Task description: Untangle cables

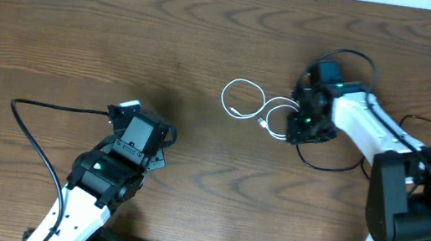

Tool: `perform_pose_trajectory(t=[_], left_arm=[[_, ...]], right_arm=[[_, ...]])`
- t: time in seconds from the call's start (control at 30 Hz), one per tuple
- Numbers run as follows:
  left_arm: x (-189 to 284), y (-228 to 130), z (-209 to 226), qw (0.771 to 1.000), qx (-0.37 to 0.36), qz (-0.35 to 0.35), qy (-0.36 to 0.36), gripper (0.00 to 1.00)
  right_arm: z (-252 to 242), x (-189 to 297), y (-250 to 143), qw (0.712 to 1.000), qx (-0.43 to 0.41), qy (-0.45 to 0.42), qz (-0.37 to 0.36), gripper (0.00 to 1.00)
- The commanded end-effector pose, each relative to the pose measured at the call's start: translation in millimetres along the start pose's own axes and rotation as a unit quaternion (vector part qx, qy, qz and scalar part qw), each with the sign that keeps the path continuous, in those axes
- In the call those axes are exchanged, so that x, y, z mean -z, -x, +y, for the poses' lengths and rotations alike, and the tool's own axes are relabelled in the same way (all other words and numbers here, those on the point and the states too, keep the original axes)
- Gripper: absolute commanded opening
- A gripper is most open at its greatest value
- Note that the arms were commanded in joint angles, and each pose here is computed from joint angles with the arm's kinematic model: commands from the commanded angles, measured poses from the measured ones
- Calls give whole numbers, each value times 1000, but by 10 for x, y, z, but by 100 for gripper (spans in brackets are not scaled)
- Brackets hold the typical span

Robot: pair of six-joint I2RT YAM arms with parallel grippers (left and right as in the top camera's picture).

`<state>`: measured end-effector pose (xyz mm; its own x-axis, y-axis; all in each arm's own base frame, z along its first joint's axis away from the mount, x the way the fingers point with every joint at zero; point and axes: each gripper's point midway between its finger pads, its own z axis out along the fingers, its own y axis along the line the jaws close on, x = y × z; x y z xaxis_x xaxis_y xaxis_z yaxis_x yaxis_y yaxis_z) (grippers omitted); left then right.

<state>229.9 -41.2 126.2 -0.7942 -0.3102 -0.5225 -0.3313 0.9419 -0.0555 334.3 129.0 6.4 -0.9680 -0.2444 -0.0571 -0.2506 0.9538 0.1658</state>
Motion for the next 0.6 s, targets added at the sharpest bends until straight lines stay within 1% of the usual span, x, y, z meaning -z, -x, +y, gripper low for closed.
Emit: perform_pose_trajectory(t=[0.0,0.13,0.17,0.2,0.27,0.37,0.5,0.57], left_arm=[[13,49,35,1000,5,-9,10,29],[13,49,35,1000,5,-9,10,29],[13,49,35,1000,5,-9,10,29],[13,49,35,1000,5,-9,10,29],[13,49,35,1000,5,-9,10,29],[13,49,35,1000,5,-9,10,29],[13,49,35,1000,5,-9,10,29],[13,49,35,1000,5,-9,10,29]], right_arm=[[-50,-102,-9,998,-3,-68,5,40],[25,-193,-56,997,-1,-75,17,35],[39,-211,-68,997,-4,-75,20,31],[46,-224,-78,997,-5,-75,22,27],[69,-242,-98,997,-2,-76,26,14],[114,-249,-113,997,4,-73,29,1],[227,-252,-137,998,6,-46,34,1],[353,-216,-140,999,12,-9,35,1]])
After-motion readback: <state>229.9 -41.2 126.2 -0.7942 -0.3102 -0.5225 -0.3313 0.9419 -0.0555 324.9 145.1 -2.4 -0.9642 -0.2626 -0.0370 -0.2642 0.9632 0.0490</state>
